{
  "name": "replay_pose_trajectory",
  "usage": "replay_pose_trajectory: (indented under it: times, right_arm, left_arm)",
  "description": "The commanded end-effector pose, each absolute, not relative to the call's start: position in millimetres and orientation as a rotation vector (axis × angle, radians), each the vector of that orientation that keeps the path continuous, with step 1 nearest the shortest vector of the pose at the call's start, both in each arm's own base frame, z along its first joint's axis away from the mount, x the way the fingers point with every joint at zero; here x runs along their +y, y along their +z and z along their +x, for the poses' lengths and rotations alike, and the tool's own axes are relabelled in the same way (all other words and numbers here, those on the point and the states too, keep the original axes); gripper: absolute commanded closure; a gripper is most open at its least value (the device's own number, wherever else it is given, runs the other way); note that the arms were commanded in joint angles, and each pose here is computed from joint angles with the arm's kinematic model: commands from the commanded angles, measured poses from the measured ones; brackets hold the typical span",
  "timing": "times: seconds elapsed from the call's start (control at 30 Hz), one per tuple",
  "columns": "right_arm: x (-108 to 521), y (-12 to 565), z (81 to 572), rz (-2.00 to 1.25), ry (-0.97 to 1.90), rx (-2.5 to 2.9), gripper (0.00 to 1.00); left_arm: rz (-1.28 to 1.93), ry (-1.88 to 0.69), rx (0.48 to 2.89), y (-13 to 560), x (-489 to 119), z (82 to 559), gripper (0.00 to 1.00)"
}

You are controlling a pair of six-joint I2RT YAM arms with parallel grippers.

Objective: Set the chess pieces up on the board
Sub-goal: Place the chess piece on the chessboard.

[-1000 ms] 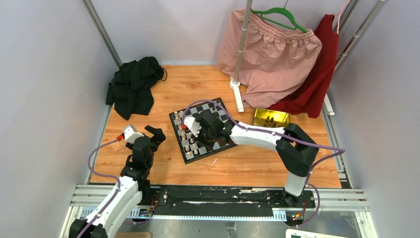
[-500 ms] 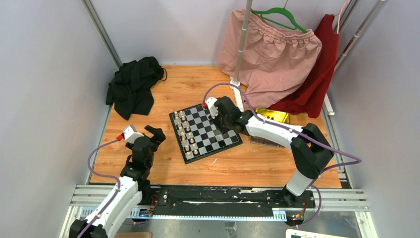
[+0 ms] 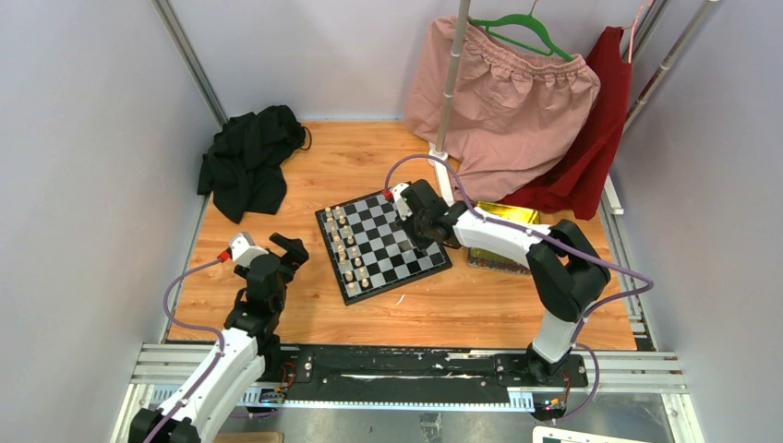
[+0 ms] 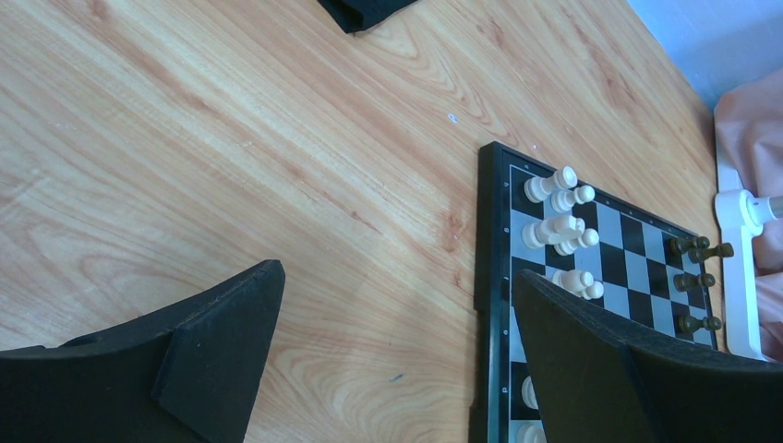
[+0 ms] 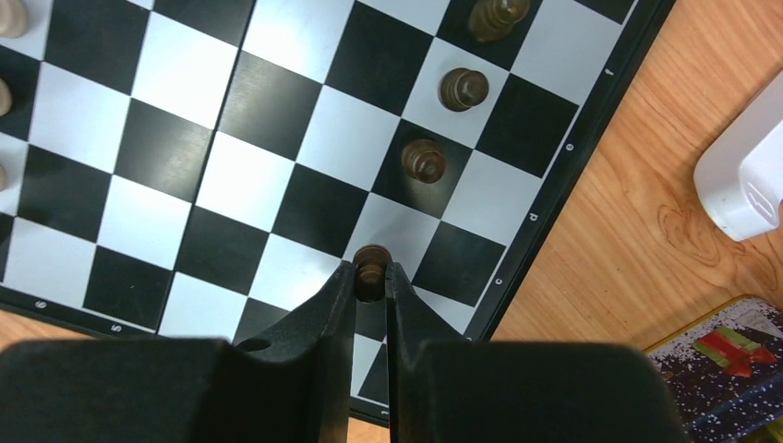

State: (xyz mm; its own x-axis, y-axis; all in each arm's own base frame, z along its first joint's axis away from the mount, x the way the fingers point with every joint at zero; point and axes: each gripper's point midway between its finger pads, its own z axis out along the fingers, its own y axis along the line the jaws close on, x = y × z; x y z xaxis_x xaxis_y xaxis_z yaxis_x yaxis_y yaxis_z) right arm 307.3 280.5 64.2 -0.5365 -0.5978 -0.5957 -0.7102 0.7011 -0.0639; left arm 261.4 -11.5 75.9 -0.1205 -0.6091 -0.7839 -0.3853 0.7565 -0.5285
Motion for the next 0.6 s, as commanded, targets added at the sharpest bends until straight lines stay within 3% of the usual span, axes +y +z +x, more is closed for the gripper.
replay_pose_trajectory:
  times: [0.0,0.57]
  right_arm:
    - [275,65,320,-0.936,0.200,2.332,1.00]
    - [272,51,325,-0.923,0.189,2.356,0.98]
  left_arm:
    - [-0.789,-0.201,1.738,72,-7,260,0.00]
    - [-0.788,-0.201,1.742,71,-7,261,0.00]
